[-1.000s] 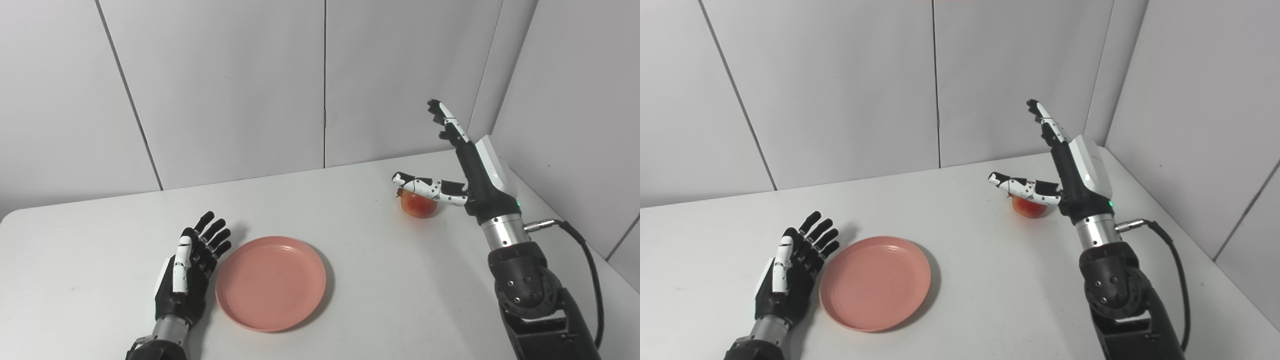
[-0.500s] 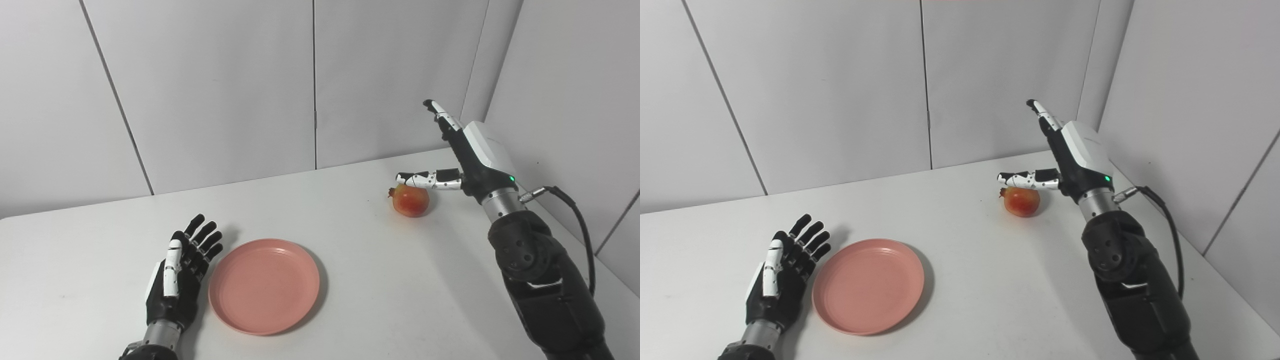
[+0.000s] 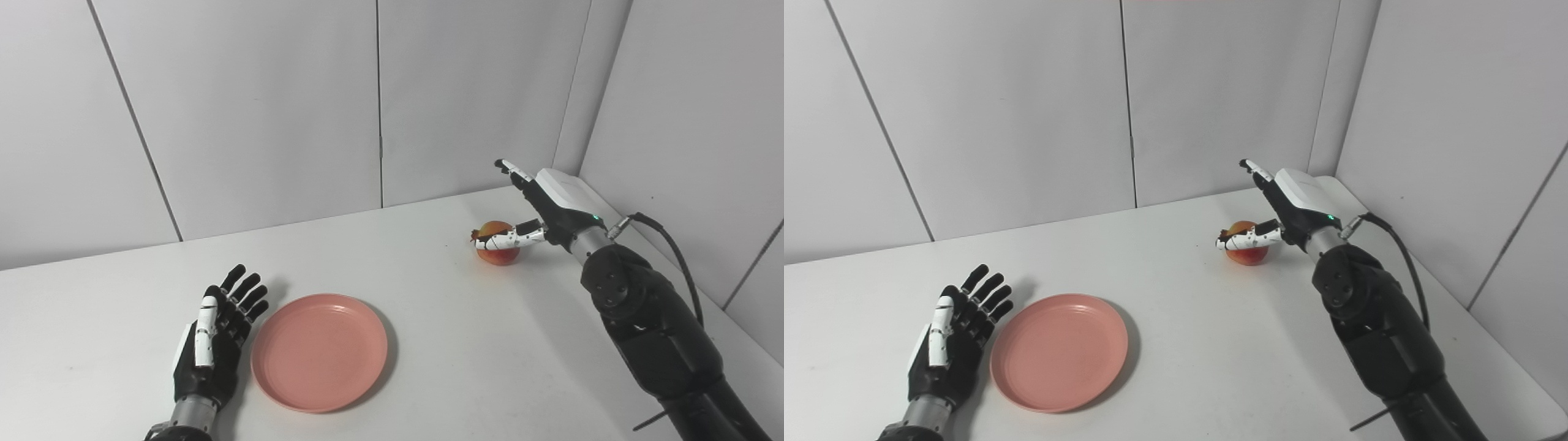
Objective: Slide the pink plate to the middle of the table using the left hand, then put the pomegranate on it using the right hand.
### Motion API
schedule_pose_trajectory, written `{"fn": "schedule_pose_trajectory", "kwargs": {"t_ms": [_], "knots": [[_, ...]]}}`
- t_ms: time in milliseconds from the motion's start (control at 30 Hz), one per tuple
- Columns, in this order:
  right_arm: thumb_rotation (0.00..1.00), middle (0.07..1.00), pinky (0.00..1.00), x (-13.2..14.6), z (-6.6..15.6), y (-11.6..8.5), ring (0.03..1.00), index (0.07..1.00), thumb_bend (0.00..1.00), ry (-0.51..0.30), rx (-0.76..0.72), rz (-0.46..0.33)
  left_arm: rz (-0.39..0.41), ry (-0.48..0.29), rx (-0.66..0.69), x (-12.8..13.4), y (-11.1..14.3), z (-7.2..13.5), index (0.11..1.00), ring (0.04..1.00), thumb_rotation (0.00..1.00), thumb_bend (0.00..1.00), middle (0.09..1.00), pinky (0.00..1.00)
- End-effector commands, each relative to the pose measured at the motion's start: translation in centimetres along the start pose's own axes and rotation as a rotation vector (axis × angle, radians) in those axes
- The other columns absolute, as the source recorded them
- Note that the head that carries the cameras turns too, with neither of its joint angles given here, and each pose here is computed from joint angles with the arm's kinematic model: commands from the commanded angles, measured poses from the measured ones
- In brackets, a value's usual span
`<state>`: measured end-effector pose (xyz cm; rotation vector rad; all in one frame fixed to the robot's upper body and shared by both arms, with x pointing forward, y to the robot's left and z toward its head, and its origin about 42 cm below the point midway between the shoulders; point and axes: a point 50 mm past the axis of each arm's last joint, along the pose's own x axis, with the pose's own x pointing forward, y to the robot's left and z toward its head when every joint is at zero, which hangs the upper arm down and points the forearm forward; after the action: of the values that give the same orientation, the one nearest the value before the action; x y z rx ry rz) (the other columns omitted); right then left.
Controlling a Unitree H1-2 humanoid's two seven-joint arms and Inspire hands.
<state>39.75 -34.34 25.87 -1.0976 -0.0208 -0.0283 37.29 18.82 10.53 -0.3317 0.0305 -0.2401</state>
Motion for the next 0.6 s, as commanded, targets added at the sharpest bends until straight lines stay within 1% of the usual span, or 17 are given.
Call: {"fn": "schedule_pose_trajectory", "kwargs": {"t_ms": [0, 200, 333, 467, 567], "knots": [[0.45, 0.929, 0.79, 1.2, 1.2, -2.2, 0.882, 0.944, 1.00, -0.025, -0.026, -0.065, 0.032, 0.070, -0.008, -1.1, 1.2, -1.5, 0.853, 0.860, 1.00, 0.39, 0.862, 0.87], [0.44, 0.937, 0.78, 2.4, 0.8, -1.3, 0.880, 0.950, 1.00, 0.002, -0.013, -0.021, 0.030, 0.071, -0.004, -1.2, 1.2, -1.4, 0.856, 0.858, 1.00, 0.38, 0.863, 0.87], [0.44, 0.940, 0.74, 3.1, 0.4, -1.0, 0.868, 0.952, 1.00, 0.023, -0.020, 0.000, 0.030, 0.071, -0.005, -1.3, 1.2, -1.4, 0.857, 0.863, 1.00, 0.39, 0.867, 0.87], [0.43, 0.942, 0.76, 3.7, -0.1, -0.9, 0.876, 0.952, 1.00, 0.043, -0.025, 0.012, 0.033, 0.073, 0.001, -1.2, 1.1, -1.5, 0.856, 0.865, 1.00, 0.39, 0.867, 0.87], [0.43, 0.946, 0.79, 3.9, -0.5, -0.8, 0.894, 0.957, 1.00, 0.054, -0.019, 0.025, 0.033, 0.075, 0.002, -1.2, 1.1, -1.5, 0.854, 0.861, 1.00, 0.39, 0.864, 0.87]]}}
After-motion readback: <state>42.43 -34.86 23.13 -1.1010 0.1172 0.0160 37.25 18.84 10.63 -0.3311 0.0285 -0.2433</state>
